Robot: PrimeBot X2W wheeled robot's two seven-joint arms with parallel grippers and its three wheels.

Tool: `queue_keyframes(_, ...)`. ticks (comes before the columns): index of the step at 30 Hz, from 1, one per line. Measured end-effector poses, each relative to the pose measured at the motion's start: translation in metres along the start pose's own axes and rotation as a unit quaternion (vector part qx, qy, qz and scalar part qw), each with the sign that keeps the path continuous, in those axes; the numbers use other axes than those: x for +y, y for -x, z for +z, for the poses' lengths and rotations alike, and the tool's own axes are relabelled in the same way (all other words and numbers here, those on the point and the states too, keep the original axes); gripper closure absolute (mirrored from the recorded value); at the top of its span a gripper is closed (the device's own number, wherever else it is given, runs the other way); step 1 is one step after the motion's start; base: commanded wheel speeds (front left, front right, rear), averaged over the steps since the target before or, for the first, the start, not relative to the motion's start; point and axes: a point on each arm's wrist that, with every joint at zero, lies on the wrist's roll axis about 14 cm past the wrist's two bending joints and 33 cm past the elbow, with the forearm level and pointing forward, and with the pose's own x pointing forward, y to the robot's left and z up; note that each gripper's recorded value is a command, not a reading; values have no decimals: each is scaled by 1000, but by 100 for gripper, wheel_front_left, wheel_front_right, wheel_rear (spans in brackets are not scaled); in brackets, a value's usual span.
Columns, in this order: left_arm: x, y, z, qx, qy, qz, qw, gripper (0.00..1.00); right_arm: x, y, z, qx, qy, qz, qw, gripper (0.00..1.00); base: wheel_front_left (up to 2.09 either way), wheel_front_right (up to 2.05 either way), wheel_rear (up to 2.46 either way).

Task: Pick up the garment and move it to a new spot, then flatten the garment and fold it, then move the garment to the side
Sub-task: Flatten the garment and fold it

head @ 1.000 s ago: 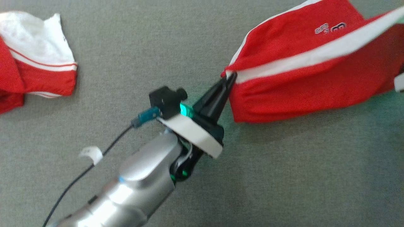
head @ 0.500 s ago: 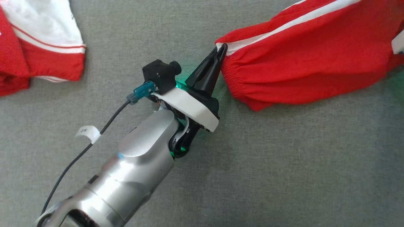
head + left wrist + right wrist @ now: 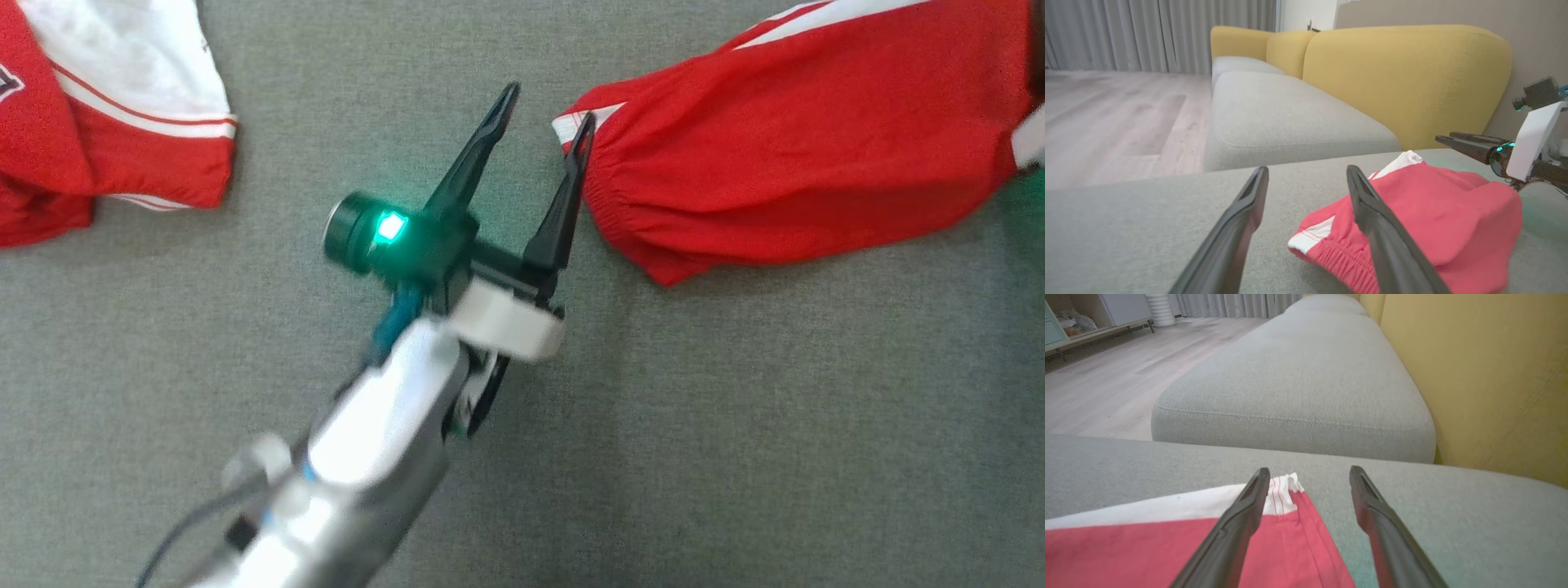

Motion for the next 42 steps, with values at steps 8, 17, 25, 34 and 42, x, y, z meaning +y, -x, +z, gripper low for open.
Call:
queue_keyframes(8, 29, 50, 34, -64, -85, 114, 988, 0, 1, 16, -58, 131, -61, 3, 990, 0, 0, 0, 0)
queue_keyframes(17, 51, 104, 50, -75, -115, 194, 971, 0, -1, 15, -69, 208, -85, 1, 974, 100, 0, 0, 0)
queue_keyframes(25, 45, 115, 66, -95, -130, 193, 968, 0, -5, 31, -53, 174, -101, -9, 980, 100, 0, 0, 0)
queue_keyframes(34, 21, 119, 66, -100, -122, 156, 975, 0, -54, 105, -65, 177, -71, -72, 979, 100, 0, 0, 0)
queue_keyframes(42, 0, 117, 75, -117, -119, 122, 979, 0, -57, 115, -3, 68, -64, -73, 993, 100, 0, 0, 0)
